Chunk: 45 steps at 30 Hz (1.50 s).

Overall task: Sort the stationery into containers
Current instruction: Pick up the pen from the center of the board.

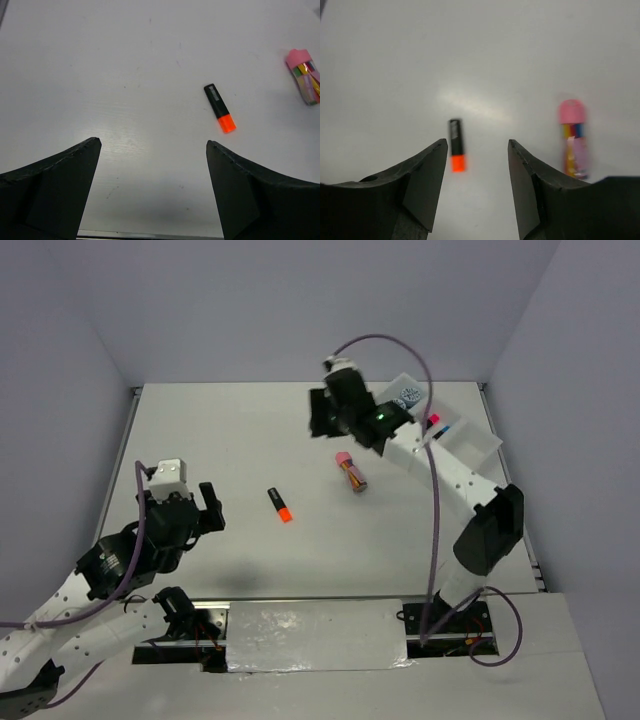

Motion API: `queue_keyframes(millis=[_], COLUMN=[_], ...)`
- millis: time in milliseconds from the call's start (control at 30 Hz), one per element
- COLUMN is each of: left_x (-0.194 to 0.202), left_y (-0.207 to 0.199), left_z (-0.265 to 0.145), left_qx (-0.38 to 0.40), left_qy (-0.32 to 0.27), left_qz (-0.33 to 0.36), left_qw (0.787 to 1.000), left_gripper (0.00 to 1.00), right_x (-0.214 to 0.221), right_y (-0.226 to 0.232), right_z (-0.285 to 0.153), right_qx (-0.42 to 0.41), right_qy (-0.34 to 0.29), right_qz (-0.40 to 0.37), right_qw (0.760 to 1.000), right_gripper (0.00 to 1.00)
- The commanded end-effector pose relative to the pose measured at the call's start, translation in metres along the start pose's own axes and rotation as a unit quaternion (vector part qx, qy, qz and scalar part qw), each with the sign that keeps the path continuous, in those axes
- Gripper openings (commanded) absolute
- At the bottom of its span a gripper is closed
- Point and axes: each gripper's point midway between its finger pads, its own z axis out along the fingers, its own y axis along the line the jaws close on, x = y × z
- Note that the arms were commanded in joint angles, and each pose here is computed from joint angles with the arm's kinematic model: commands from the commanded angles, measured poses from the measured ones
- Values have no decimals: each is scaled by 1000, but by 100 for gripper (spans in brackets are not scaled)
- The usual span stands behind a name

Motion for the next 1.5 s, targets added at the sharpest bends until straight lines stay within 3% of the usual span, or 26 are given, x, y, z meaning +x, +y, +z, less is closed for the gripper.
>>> queue_keyframes(millis=[0,33,133,333,867,933,967,1167,1300,1333,1433,1467], left_x=[-23,-24,-27,-23,-18,-18,-17,-17,-18,-18,-18,-18], left_y=[32,33,19,12,-4,-5,-5,-6,-5,-5,-4,-4], left_z=[-13,-16,-16,-14,-8,-8,-7,-7,-8,-8,-8,-9], left_qx=[-63,-53,-9,2,28,31,31,32,30,31,32,33], left_qy=[-48,-54,-61,-49,-32,-32,-31,-29,-32,-32,-33,-34], left_qz=[-63,-66,-67,-54,-26,-26,-23,-22,-25,-26,-27,-27], left_qw=[995,995,996,997,999,999,999,999,999,999,999,999], left_gripper=[99,99,99,99,99,99,99,99,99,99,99,99], right_x=[69,96,142,207,254,254,256,242,189,145,85,64], right_y=[48,83,115,140,123,117,114,120,124,107,56,15], right_z=[0,-3,9,33,94,101,104,102,91,81,61,65], right_qx=[-20,-49,-21,-30,8,11,13,-3,-64,-64,-36,-4], right_qy=[57,74,118,177,228,231,234,222,182,147,99,85], right_qz=[-48,-69,-106,-135,-160,-153,-153,-159,-104,-70,-12,18], right_qw=[997,994,987,974,960,961,960,962,976,985,994,996], right_gripper=[59,58,57,61,57,51,43,23,19,20,21,21])
